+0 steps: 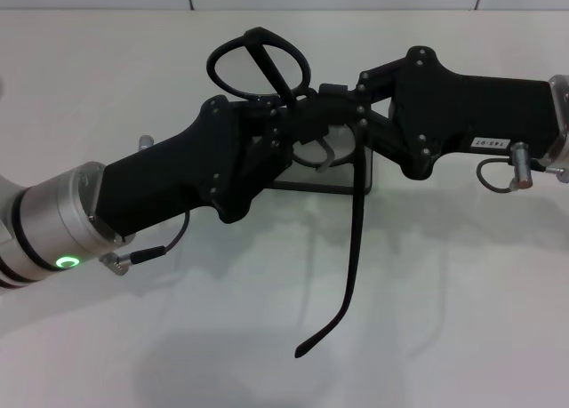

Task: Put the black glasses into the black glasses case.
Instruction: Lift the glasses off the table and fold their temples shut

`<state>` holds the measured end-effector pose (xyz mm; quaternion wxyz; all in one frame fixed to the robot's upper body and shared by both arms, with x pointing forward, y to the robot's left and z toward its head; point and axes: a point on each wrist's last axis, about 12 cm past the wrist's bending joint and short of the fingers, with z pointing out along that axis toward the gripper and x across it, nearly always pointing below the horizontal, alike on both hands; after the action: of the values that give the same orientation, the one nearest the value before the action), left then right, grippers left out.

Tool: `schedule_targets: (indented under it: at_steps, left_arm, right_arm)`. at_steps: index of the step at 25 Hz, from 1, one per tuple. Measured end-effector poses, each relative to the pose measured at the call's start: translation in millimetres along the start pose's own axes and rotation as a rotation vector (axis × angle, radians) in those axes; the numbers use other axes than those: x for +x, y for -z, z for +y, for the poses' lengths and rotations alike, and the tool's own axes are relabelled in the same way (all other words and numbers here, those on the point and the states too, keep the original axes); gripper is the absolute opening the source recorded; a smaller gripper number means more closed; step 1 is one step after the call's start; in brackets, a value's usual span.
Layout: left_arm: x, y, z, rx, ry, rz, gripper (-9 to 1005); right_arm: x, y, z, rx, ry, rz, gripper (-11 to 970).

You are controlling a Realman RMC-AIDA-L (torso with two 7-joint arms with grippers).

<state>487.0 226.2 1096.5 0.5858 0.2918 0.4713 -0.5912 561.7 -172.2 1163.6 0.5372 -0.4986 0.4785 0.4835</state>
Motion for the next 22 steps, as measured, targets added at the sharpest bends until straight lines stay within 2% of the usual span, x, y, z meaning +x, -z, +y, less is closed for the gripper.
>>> schedule_targets:
  at_steps: [5, 12, 18, 22]
  left_arm:
    - [0, 0, -1.4, 0.013, 0.003, 0.0, 40]
    - [-4, 10, -11.4, 0.055, -0.01, -0.014, 40]
    - [1, 26, -18.0, 0.023, 0.005, 0.022, 41]
    - [8, 23, -21.4, 0.053, 0.029, 0.056, 41]
  right_arm:
    - [2, 3, -0.9, 0.022, 0.002, -0.001, 32]
    - [-2, 15, -5.0, 0.071, 0.017, -0.064, 33]
    - [-30, 37, 3.9, -0.003, 0.039, -0.25, 34]
    - [-46, 43, 5.1, -0.016, 0.071, -0.387, 34]
